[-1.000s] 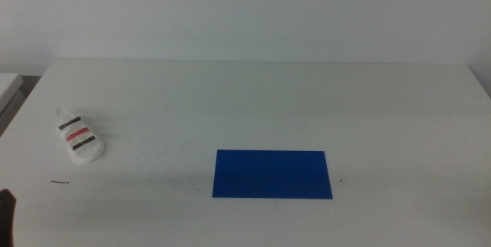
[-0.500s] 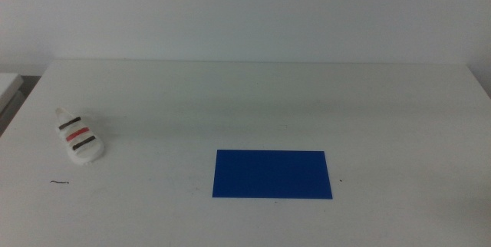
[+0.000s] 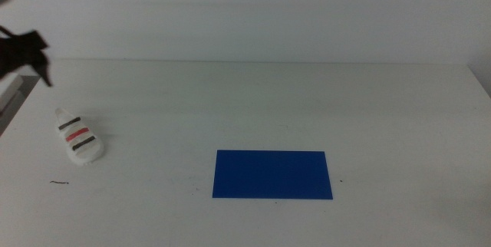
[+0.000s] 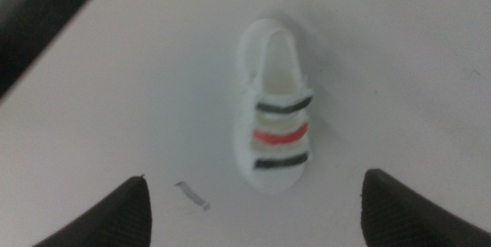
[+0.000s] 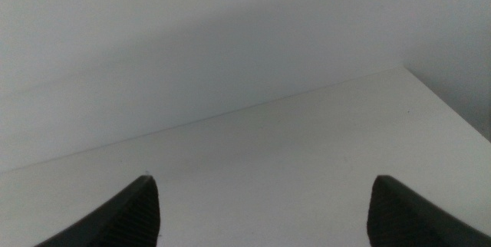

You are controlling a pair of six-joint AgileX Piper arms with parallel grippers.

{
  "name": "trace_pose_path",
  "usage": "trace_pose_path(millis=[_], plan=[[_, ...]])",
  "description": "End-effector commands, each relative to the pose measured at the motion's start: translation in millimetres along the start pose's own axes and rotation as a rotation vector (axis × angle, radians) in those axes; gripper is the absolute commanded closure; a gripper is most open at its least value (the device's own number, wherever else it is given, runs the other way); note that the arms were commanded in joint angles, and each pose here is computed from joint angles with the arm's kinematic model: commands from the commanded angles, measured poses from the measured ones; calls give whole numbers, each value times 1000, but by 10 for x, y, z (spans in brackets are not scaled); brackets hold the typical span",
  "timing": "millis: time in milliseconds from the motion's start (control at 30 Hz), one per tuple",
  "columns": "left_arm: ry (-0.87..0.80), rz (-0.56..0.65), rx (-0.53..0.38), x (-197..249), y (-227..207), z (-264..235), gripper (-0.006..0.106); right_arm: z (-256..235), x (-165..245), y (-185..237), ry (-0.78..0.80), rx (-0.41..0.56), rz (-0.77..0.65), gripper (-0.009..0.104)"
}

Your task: Use one arm to grab the shoe from the table and place it on the mat.

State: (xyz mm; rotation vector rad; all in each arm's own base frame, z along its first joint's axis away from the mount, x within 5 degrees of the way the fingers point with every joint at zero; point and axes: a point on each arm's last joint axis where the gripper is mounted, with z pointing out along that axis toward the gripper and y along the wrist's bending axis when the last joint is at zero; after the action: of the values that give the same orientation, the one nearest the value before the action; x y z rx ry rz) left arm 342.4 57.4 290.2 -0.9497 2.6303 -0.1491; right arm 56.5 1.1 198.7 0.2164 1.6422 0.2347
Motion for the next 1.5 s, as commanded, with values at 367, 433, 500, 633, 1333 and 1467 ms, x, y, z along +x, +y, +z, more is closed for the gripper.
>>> trace_pose_path(millis=[367,433,500,633,1333,1467], plan=[[110,-53,-73,-115,-270,945,7,-2,-2,1,-10,-4,-9,16],[124,-54,-82,-110,-263,1055,7,-2,-2,1,-10,-4,-9,16],[124,-55,-84,-115,-262,1167,7,-2,-2,1,-10,-4,-9,16],[128,-55,-89,-114,-254,1341,9,-2,-2,1,-10,-4,-9,16],[260,195,-47,1039,-1765,655,102,-2,-2,1,-10,-4,-9,16],[289,314,-20,1745,-2183,646,102,-2,-2,1,-10,-4,-9,16]])
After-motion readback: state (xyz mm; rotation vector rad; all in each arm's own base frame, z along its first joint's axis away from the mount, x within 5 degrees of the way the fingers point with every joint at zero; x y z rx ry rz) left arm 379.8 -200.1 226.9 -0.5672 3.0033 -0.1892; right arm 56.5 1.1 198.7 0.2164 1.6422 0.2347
